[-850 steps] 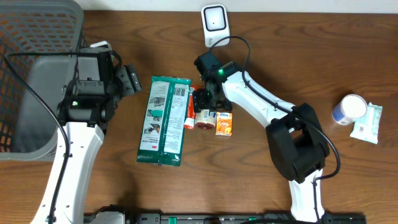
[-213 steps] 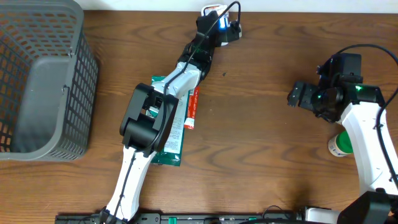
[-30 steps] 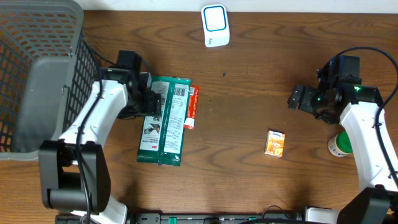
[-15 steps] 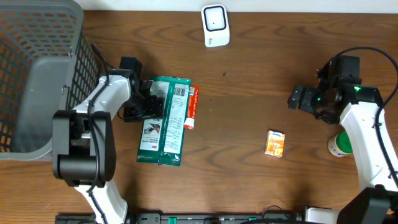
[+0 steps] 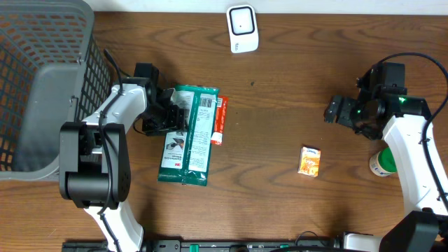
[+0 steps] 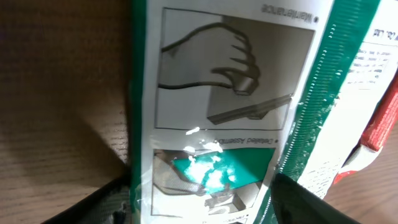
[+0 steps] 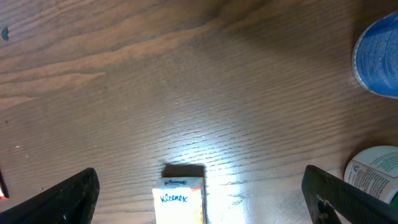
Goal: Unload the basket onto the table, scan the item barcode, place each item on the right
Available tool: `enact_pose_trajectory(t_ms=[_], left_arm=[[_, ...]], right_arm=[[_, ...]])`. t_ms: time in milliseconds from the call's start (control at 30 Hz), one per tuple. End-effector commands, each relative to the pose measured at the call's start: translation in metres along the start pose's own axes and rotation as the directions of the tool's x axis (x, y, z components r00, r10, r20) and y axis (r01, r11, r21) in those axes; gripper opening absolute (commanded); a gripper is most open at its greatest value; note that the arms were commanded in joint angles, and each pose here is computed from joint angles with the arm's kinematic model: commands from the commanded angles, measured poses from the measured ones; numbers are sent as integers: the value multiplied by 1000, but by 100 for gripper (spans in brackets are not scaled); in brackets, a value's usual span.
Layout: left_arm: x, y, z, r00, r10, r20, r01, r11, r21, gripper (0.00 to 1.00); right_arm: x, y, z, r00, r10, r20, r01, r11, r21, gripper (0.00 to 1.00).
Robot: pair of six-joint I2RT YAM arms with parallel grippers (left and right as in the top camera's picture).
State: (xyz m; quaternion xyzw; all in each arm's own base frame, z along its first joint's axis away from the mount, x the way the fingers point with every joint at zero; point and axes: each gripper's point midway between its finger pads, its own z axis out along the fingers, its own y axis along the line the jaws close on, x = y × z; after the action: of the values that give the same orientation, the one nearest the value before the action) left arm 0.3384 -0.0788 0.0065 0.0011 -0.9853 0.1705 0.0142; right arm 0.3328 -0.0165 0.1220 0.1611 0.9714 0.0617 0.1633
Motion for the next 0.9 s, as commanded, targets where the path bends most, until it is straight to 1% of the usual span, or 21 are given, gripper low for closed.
enact_pose_trajectory(t_ms=[0,133,300,400,533,633,700,867], left_arm=[[18,7,28,997,-12,-79,14,1000,15,49],[15,7,29,998,-8,-66,9,1000,16,9],[13,7,27,998,-6,-57,7,1000,17,7],[8,3,18,1000,-11,-26,12,1000,18,7],[-4,-7,-10,998,-12,65,10,1000,25,7],[-14,-19,-46,984,4,178,-9,1000,27,7],[-16,-26,-63,974,18,225,-25,999,30,7],[-12,-31,-78,967,28,253,-36,999,28,7]], right_arm=[[-8,5,-10,999,-3,36,3,1000,-15,99],[-8,5,-10,999,-2,36,3,1000,-15,99],[-8,5,-10,999,-2,36,3,1000,-15,99],[-8,5,-10,999,-2,36,3,1000,-15,99],[-8,5,-10,999,-2,36,3,1000,-15,99],[-8,5,-10,999,-2,36,3,1000,-15,99],[-8,5,-10,999,-3,36,3,1000,-14,99],[-8,5,-10,999,-2,36,3,1000,-15,99]])
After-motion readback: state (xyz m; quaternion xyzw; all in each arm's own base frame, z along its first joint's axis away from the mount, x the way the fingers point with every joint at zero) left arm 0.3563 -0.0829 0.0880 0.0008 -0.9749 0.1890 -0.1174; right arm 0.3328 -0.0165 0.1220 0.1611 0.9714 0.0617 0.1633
